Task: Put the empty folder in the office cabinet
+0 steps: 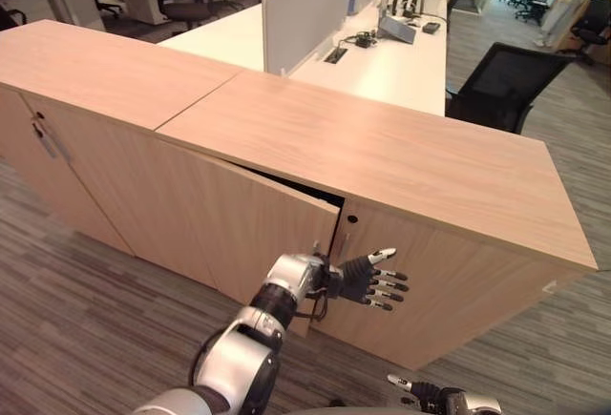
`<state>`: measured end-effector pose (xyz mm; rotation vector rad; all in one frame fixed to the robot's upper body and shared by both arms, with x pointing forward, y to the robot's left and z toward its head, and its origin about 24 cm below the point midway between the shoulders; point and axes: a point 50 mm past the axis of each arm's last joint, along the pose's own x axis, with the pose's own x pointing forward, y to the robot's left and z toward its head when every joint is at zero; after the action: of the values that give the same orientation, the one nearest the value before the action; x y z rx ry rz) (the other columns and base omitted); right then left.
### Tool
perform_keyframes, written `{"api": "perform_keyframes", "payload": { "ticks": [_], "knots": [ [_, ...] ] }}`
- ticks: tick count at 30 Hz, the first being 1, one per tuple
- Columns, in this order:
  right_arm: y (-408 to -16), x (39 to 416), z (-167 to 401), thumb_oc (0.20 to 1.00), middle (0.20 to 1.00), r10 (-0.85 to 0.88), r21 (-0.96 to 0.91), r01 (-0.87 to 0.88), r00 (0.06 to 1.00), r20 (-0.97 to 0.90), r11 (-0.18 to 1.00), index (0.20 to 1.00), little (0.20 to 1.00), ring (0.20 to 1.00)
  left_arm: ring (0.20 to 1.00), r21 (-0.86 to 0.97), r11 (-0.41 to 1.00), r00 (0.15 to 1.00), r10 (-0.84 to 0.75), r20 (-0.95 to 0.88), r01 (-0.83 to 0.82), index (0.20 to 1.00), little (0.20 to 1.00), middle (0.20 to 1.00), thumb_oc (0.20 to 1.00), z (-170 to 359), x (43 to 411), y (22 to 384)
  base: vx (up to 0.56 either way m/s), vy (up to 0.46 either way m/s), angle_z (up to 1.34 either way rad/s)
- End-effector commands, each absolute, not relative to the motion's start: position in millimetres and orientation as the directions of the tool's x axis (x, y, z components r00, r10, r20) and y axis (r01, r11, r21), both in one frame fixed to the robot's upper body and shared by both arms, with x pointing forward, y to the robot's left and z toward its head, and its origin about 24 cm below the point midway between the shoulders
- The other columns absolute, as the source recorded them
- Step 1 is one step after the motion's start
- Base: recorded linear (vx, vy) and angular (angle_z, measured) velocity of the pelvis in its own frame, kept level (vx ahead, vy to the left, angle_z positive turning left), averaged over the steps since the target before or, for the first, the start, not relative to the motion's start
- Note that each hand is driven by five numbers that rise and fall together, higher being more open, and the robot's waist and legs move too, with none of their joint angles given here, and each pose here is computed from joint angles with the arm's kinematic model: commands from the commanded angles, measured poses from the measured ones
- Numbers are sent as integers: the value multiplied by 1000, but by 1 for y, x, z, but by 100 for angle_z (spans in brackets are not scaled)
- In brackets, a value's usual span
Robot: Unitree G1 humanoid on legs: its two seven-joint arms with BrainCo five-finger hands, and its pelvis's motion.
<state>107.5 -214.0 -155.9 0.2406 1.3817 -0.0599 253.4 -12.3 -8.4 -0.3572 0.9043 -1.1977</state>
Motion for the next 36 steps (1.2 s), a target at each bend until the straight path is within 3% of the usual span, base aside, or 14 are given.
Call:
{"api": "perform_keyframes", "payload": {
  "ticks": [1,5,8,12,21,26,28,29,30,33,35,36],
  "knots": [
    [-221,88,-163,1000,1000,92,140,378,142,-986,915,1000,1000,1000,1000,-683,166,57,-982,-179,711,1000,1000,1000,1000,33,240,-73,-77,-34,8],
    [-218,84,-165,1000,1000,83,134,407,140,-987,904,1000,1000,1000,1000,-605,197,71,-971,-227,772,1000,1000,1000,1000,28,233,-68,-76,-32,9],
    [-205,103,-164,1000,1000,114,178,376,187,-976,909,1000,1000,1000,1000,-545,101,-13,-979,-202,832,1000,1000,1000,1000,34,225,-65,-134,-131,1],
    [-193,105,-165,1000,1000,141,202,366,189,-972,908,1000,1000,1000,1000,-533,39,-53,-986,-156,845,1000,1000,1000,1000,42,220,-66,-171,-163,-74],
    [-192,84,-170,1000,1000,129,168,403,122,-984,900,1000,1000,1000,1000,-513,134,21,-975,-220,848,1000,1000,1000,1000,26,214,-50,-19,-193,-34],
    [-193,56,-174,1000,1000,125,125,426,29,-992,896,1000,1000,1000,1000,-583,282,80,-934,-348,762,1000,1000,1000,1000,-20,201,-19,49,-376,-24],
    [-191,46,-175,1000,1000,127,112,431,-6,-992,895,1000,1000,1000,1000,-604,363,118,-906,-406,710,1000,1000,1000,1000,-39,197,-2,66,-391,-3],
    [-190,35,-176,1000,1000,128,101,443,-31,-991,891,1000,1000,1000,1000,-608,472,178,-859,-480,638,1000,1000,1000,1000,-59,191,19,49,-230,-10],
    [-189,35,-177,1000,1000,128,101,443,-32,-991,891,1000,1000,1000,1000,-608,474,180,-858,-481,637,1000,1000,1000,1000,-59,191,19,77,-318,-5],
    [-189,27,-177,1000,1000,130,96,472,-41,-991,877,1000,1000,1000,1000,-463,678,295,-696,-654,571,1000,1000,1000,1000,-86,187,61,61,-222,-22],
    [-189,24,-177,1000,1000,129,89,469,-53,-990,879,1000,1000,1000,1000,-401,809,338,-556,-760,430,1000,1000,1000,1000,-110,173,90,-2,-188,-18],
    [-189,25,-177,1000,1000,129,90,468,-52,-990,879,1000,1000,1000,1000,-400,809,339,-555,-760,430,1000,1000,1000,1000,-110,174,91,1,-98,-14]
  ]
}}
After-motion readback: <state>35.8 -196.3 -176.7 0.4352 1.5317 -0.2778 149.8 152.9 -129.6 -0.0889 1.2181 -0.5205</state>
